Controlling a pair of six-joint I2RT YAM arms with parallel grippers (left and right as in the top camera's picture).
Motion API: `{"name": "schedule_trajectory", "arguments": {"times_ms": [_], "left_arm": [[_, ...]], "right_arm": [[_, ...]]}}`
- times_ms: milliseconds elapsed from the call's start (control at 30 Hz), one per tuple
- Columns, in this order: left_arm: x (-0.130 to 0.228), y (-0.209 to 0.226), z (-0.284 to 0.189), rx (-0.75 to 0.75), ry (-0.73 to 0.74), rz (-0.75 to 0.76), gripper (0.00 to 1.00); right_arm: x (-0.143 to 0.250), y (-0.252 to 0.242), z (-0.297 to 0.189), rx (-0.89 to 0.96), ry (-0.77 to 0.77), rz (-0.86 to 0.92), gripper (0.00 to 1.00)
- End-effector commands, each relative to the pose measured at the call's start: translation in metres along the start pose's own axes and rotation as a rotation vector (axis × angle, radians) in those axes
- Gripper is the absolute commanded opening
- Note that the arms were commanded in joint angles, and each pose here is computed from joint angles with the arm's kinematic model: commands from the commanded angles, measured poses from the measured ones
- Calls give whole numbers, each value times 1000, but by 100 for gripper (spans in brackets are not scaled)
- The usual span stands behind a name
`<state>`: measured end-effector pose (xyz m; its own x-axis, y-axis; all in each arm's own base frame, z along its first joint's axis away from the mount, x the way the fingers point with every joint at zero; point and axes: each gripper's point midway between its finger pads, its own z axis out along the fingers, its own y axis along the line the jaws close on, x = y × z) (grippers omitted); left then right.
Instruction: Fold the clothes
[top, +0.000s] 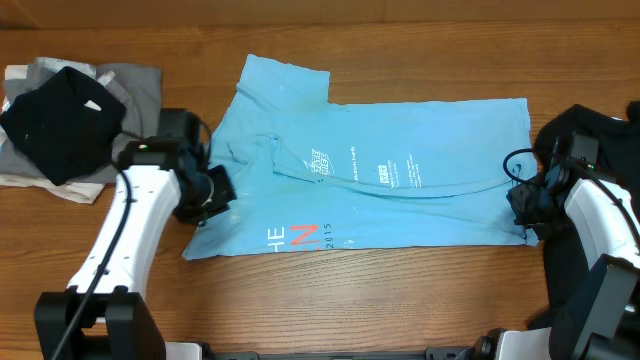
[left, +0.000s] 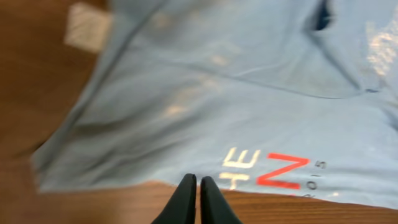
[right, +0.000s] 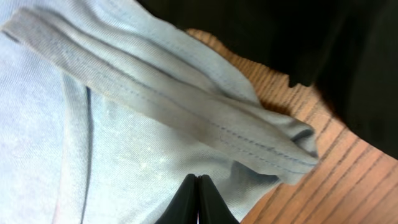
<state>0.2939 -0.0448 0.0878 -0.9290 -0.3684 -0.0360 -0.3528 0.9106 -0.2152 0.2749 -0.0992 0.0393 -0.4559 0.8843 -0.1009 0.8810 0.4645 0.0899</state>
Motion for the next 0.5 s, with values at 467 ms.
{"name": "schedule_trajectory", "arguments": {"times_ms": [467], "left_arm": [[27,14,82,-129,273,8,4]], "right_arm": [[2,4,-4,-32,5,-52,4]]}}
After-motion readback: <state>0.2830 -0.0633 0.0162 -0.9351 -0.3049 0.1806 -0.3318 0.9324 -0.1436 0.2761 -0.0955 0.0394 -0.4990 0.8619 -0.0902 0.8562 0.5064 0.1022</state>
